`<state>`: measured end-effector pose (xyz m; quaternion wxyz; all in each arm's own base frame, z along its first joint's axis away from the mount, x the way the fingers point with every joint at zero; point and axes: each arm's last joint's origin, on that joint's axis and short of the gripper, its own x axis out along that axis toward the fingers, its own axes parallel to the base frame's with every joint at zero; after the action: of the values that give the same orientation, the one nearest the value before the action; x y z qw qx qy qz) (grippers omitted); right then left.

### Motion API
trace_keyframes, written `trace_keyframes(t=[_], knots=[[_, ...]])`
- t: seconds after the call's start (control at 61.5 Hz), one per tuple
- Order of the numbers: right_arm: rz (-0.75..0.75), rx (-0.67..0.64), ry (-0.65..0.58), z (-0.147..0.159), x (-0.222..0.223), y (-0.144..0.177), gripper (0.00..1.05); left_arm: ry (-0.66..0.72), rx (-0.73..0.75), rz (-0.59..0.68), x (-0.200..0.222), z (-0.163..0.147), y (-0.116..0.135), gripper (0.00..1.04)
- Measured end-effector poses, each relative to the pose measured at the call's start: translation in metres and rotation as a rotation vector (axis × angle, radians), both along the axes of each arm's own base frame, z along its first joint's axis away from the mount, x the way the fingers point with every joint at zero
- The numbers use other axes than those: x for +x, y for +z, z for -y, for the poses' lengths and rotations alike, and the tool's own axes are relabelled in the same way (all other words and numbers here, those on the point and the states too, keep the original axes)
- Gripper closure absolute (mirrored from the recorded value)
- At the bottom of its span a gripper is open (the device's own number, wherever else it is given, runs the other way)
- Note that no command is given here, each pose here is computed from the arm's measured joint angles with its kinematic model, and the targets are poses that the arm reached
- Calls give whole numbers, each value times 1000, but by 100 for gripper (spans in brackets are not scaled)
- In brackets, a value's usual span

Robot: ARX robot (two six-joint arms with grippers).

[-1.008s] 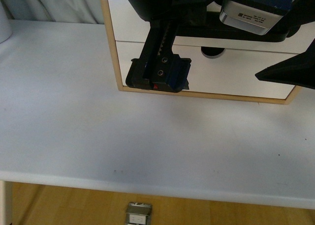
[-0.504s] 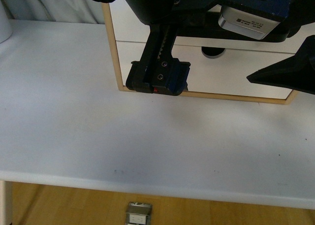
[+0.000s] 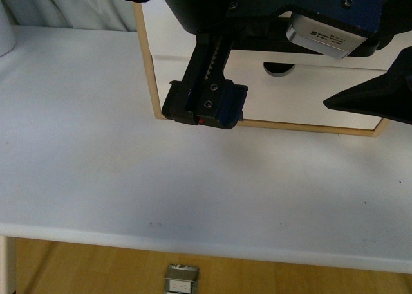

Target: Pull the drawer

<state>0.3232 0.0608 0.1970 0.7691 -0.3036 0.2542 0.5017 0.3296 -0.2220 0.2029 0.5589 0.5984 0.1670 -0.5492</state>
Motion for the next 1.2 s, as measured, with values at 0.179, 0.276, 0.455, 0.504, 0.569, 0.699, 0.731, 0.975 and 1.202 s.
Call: trace_keyframes(t=[0.179, 0.276, 0.455, 0.504, 0.569, 0.699, 0.731, 0.975, 1.202], knots=[[-13, -4, 8, 0, -1, 0, 9, -7, 15, -15, -2, -1, -1, 6], [-21, -3, 17, 0, -2, 0, 9, -12, 25, -27, -4, -1, -3, 6], [-38, -11, 36, -1, -7, 2, 9, -29, 35, -29, -7, -2, -3, 6], [-43, -14, 42, -1, -8, 3, 9, -34, 38, -32, -9, -2, -3, 6], [-49, -19, 53, -2, -12, 3, 9, -42, 41, -34, -13, -3, -3, 6], [-58, -28, 76, -3, -22, 4, 9, -59, 50, -36, -21, -7, -3, 6], [-58, -32, 86, -3, -25, 4, 9, -63, 52, -37, -23, -8, -3, 6], [-55, -44, 121, -7, -41, 4, 9, -75, 63, -45, -39, -16, -2, 6], [-59, -51, 145, -10, -58, 4, 9, -95, 89, -50, -57, -24, -2, 6]])
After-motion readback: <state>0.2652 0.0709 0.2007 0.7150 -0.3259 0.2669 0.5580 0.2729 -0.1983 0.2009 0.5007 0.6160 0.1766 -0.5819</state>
